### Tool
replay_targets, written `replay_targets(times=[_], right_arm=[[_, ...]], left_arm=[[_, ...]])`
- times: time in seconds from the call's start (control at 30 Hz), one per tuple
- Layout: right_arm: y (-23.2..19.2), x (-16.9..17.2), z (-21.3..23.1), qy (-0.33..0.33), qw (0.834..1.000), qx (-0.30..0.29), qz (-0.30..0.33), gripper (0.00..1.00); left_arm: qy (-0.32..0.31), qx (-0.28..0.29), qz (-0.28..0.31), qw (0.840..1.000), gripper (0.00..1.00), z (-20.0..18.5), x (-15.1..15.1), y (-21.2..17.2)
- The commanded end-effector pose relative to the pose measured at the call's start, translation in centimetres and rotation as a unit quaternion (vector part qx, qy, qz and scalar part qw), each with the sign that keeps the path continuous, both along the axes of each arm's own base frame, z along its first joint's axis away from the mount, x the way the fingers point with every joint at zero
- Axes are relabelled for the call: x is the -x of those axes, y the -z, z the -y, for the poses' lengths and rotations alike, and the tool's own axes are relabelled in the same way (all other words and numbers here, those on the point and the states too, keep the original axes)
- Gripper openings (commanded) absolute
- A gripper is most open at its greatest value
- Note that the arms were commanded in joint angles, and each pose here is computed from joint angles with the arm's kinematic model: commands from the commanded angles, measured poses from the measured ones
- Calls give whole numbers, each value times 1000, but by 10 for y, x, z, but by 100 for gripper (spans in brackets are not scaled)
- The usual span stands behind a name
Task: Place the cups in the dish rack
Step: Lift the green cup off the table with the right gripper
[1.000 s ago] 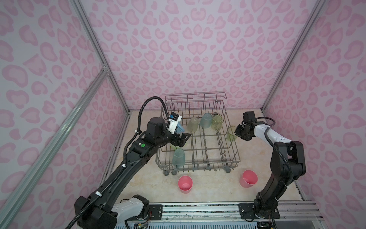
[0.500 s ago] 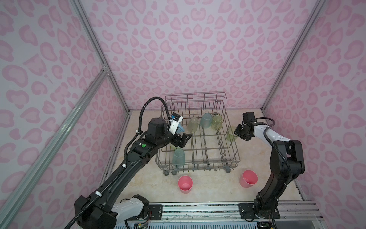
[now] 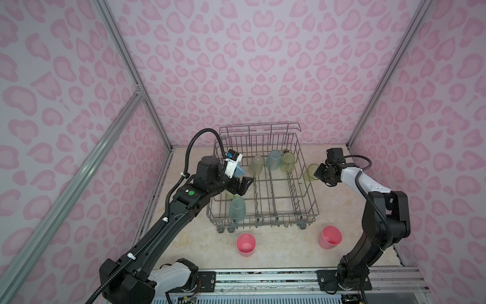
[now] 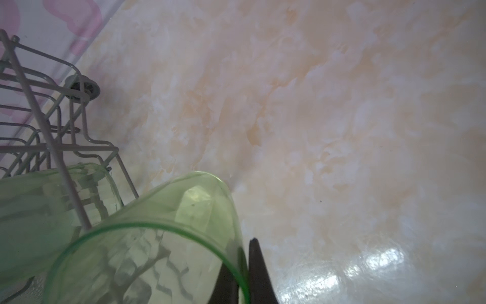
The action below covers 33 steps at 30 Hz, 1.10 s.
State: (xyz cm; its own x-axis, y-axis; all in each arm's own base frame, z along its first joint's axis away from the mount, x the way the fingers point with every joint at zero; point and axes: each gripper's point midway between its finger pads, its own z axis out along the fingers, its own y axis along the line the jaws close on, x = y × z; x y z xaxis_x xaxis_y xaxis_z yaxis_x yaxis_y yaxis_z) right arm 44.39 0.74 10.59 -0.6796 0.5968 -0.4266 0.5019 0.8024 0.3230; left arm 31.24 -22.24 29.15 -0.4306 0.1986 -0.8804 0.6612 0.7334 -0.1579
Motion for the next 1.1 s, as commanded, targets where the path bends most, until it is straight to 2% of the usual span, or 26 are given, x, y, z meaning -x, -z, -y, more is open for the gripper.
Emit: replay_targets(times=[0.0, 0.4, 0.73, 0.83, 0.93, 1.07], right_arm=[[-8, -2, 7, 7, 1000, 17, 14, 0], [-48, 3, 34, 28, 997, 54, 44, 0], [-111, -1, 32, 28, 989, 47, 136, 0], [-142, -4, 19, 14, 981, 44, 190, 0], [-179, -5, 0, -15, 965, 51, 255, 0], [-223, 0, -32, -65, 930, 68, 354, 0]], left_arm=[[0, 3, 13, 1000, 97, 1, -4, -6], [-11, -5, 4, 1000, 97, 0, -9, 1], [-32, -17, -7, 999, 97, -2, -19, 13], [-45, -19, -9, 999, 97, -4, -24, 14], [-67, -16, -20, 997, 97, -5, -32, 14], [-102, 0, -48, 994, 97, -6, -45, 7]])
